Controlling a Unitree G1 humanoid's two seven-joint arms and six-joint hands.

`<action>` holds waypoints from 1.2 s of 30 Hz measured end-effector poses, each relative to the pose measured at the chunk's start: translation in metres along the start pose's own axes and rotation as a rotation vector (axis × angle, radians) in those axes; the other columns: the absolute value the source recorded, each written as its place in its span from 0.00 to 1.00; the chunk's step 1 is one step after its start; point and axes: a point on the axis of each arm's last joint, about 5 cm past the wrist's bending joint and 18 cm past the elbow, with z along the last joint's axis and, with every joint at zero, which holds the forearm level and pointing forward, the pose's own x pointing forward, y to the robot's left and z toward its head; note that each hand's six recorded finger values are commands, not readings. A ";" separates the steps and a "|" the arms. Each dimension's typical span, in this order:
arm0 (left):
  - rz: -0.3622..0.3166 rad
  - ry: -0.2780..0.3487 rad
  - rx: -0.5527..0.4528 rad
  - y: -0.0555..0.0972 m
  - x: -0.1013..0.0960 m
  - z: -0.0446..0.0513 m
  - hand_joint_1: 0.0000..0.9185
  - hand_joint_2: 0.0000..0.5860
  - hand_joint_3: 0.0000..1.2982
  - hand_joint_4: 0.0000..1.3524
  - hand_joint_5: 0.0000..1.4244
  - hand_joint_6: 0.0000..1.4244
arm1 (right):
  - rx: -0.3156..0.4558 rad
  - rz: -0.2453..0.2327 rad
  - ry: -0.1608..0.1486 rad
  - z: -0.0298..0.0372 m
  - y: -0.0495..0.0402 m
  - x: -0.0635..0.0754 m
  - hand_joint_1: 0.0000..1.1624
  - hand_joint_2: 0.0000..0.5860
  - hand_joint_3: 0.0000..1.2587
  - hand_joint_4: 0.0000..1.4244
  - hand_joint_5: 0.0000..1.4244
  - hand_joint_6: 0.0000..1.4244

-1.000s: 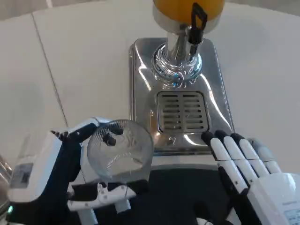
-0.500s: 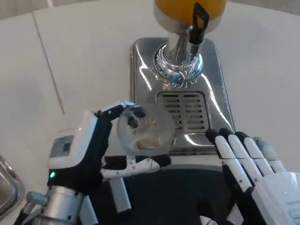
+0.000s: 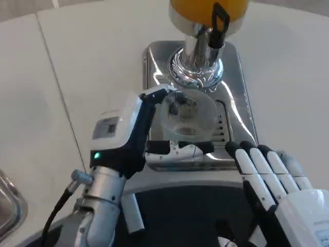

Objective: Grasp the cup under the faucet to collect the drink, then remove the cup.

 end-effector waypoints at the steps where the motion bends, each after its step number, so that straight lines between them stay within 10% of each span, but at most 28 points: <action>1: -0.017 0.003 0.023 -0.005 0.007 -0.0016 0.69 0.00 0.91 0.89 1.00 1.00 | 0.000 0.002 -0.001 -0.0001 0.0001 0.000 0.25 0.90 0.00 0.00 0.00 0.00; 28: 0.002 0.037 0.055 -0.023 0.054 0.0019 0.71 0.00 0.85 0.88 0.98 1.00 | 0.004 0.001 0.011 -0.0006 -0.0001 0.003 0.27 0.90 0.01 0.00 0.00 0.00; 36: 0.011 0.043 0.036 -0.025 0.053 0.0006 0.60 0.00 0.56 0.57 0.73 0.88 | 0.023 0.002 0.023 -0.0011 -0.0005 0.002 0.27 0.90 0.02 0.00 0.00 0.00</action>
